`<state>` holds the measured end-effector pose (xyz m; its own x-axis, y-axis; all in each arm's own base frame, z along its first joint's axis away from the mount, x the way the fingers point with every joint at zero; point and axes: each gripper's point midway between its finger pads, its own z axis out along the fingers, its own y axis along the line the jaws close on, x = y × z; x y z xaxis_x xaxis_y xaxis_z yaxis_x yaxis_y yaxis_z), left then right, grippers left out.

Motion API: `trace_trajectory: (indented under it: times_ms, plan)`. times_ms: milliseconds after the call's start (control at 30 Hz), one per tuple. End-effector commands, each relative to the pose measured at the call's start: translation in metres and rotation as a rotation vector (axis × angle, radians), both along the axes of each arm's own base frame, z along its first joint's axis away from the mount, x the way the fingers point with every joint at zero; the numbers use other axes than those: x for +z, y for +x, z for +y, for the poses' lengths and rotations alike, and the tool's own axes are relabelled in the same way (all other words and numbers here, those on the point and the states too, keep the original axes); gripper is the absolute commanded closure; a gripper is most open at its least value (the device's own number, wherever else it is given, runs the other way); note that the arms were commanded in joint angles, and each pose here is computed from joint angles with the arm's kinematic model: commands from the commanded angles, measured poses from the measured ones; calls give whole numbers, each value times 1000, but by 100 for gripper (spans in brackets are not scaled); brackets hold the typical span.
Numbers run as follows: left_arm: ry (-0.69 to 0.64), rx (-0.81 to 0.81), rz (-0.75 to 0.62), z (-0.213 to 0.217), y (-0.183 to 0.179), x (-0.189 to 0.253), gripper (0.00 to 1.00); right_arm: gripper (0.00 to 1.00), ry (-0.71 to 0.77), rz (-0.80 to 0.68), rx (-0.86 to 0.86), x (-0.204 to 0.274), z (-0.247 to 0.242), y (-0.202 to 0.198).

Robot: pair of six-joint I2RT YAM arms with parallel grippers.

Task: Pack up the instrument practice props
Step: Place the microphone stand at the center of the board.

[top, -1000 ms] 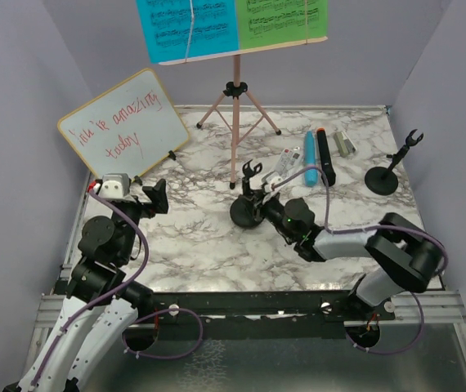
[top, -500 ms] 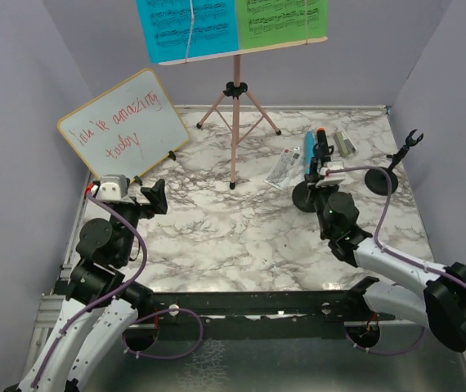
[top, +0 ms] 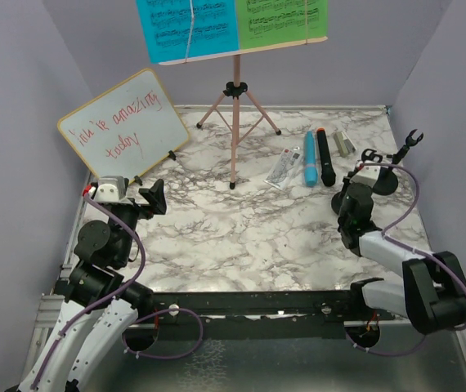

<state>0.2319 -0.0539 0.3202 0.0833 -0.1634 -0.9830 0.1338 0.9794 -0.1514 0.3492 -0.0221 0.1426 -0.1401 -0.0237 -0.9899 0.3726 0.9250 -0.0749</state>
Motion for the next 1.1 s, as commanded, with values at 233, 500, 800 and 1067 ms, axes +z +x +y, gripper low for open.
trace_trajectory:
  times_ms: [233,500,800,1067]
  plan:
    - [0,23,-15,5,0,1,6,100,37,-128,-15,17,-21,56]
    - [6,27,-12,6,1,0,6,99,29,-69,37,7,-17,89]
    - [10,28,-10,6,1,-1,6,70,-2,-14,38,1,-22,100]
    - [10,27,-12,6,1,-1,6,46,-23,98,15,-10,-27,99]
